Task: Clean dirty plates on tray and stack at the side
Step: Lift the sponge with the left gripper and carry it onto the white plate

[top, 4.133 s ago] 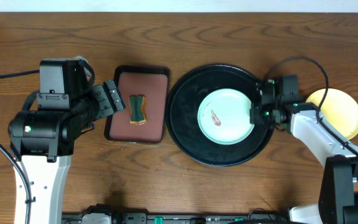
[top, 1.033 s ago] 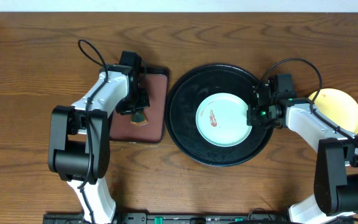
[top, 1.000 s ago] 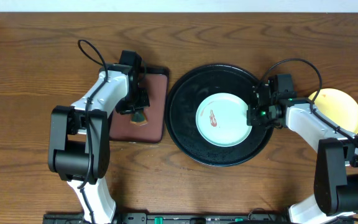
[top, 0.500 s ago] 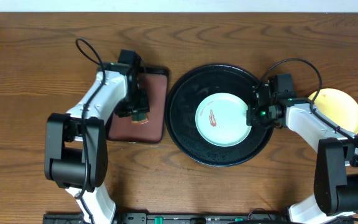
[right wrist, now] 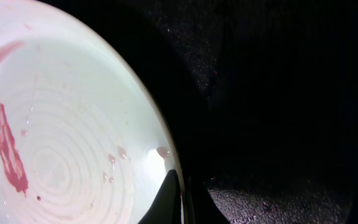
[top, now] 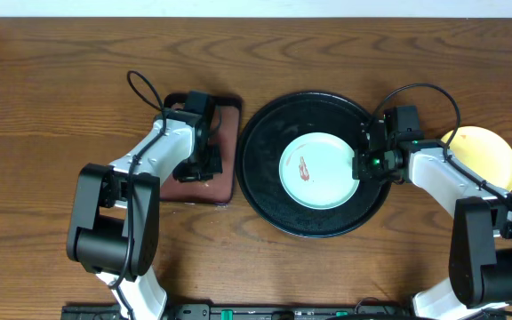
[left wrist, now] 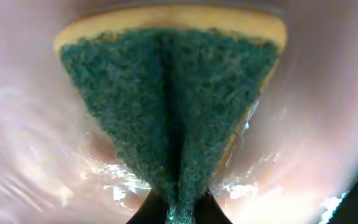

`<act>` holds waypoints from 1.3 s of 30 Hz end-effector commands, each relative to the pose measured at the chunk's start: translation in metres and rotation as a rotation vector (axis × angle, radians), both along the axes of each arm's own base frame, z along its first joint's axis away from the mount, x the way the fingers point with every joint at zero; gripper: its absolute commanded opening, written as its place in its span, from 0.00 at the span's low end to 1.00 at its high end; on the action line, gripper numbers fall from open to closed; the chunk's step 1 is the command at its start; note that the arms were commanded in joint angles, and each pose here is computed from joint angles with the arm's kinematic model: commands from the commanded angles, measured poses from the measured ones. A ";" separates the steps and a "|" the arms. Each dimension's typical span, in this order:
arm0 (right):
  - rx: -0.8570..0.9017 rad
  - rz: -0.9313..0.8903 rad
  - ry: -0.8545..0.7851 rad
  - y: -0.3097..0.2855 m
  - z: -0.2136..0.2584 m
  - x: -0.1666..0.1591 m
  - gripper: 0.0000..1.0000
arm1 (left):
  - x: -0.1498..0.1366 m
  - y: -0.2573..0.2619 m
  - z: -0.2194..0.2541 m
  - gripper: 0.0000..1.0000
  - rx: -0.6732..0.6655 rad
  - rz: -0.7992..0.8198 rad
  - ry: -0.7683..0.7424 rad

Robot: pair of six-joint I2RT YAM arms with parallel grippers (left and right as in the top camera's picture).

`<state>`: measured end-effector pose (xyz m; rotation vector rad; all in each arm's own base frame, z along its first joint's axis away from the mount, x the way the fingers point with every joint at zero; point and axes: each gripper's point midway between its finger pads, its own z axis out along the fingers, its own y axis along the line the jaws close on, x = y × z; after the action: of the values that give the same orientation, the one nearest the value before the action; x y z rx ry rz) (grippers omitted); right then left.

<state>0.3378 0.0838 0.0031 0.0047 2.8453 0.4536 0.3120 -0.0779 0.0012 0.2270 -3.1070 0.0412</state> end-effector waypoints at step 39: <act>0.023 0.001 0.035 0.005 -0.006 -0.006 0.01 | 0.040 -0.003 0.056 0.61 0.011 0.049 -0.131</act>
<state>0.3377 0.0843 0.0032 0.0046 2.8451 0.4575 0.3609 -0.0815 0.0573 0.2126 -3.2715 0.0520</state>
